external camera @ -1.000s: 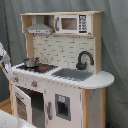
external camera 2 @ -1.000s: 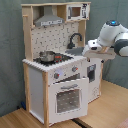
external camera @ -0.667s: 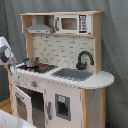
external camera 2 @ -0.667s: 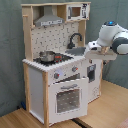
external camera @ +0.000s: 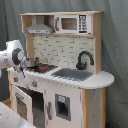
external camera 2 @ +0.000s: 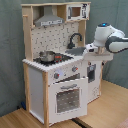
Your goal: Play with the kitchen
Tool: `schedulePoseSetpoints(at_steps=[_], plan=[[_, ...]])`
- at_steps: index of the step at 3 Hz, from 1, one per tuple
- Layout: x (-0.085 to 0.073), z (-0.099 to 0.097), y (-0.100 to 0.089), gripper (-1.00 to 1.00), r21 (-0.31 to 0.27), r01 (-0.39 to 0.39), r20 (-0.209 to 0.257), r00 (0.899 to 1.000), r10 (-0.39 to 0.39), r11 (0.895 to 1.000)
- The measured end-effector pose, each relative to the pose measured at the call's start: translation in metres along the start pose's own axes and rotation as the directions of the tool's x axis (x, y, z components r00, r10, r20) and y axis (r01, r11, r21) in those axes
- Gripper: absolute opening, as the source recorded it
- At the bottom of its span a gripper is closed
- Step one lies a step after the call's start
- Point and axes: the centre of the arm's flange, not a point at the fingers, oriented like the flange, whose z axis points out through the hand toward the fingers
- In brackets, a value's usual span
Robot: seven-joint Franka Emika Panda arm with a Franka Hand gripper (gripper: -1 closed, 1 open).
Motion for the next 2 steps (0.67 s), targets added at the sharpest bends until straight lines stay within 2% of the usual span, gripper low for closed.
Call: schedulePoseSetpoints(at_steps=[1,2], plan=[[0.003,0.019,0.015,1.0,0.02,0.063,-0.022,0.998,-0.062,0.998],[0.015,0.036,0.021,1.0,0.026,0.13,-0.04,0.991,-0.129,0.991]])
